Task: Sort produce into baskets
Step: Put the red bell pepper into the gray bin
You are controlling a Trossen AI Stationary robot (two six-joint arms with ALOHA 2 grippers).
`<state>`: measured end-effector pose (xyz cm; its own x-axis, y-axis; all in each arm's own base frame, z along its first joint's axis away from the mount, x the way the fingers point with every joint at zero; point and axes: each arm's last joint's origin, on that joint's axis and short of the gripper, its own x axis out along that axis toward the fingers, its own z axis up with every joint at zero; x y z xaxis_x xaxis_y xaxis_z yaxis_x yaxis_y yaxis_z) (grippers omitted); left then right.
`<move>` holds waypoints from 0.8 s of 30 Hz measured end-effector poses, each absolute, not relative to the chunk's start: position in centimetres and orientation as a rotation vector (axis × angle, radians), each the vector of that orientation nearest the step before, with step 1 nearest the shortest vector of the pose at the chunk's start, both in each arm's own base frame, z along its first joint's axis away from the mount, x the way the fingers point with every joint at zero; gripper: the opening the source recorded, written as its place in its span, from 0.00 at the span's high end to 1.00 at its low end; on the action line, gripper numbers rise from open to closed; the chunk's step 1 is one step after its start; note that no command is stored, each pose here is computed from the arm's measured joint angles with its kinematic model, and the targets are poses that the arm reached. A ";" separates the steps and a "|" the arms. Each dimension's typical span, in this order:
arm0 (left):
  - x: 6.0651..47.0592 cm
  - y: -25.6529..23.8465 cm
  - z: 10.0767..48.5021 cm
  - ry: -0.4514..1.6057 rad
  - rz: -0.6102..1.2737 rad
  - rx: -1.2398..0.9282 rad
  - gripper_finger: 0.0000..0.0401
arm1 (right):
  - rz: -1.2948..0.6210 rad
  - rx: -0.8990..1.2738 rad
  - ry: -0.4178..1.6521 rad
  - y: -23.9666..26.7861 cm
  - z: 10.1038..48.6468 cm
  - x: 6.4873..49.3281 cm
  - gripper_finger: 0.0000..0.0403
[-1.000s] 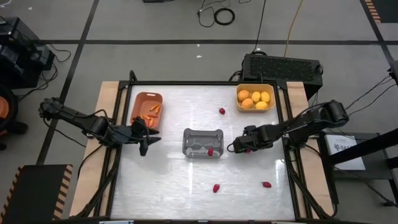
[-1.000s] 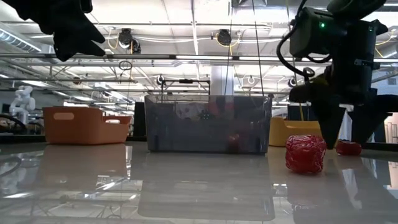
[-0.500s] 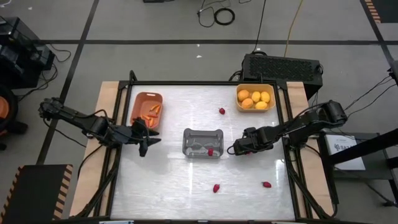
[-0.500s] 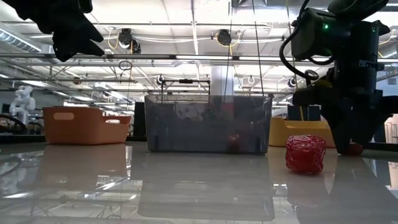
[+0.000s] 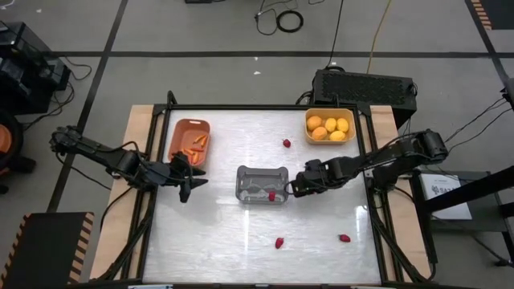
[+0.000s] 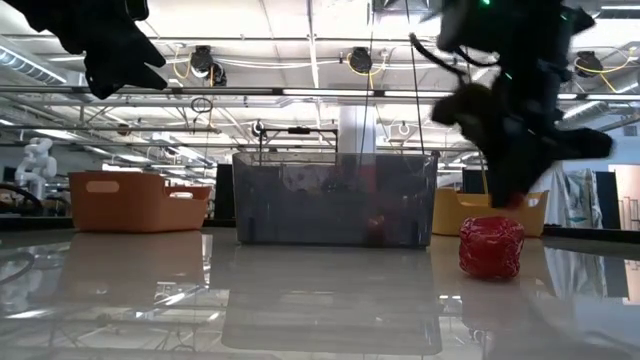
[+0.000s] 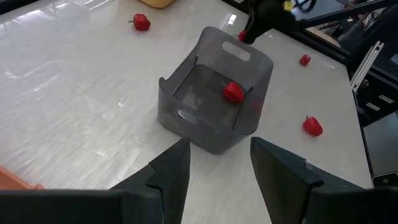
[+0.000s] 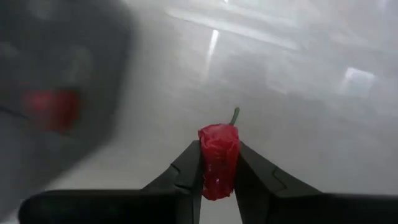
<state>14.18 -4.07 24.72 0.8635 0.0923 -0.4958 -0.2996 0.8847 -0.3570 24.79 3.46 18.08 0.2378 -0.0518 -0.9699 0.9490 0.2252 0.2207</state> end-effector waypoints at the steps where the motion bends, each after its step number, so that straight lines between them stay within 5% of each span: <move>1: 14.2 -4.1 24.7 0.489 0.212 -0.441 0.56 | -0.903 1.089 1.061 3.3 18.7 25.2 0.84; 14: 14.2 -4.1 24.7 0.489 0.212 -0.441 0.56 | -0.750 0.986 0.659 2.5 28.7 30.7 0.84; 24: 14.2 -4.1 24.7 0.489 0.206 -0.421 0.56 | -0.634 0.957 0.717 3.3 26.1 35.4 0.84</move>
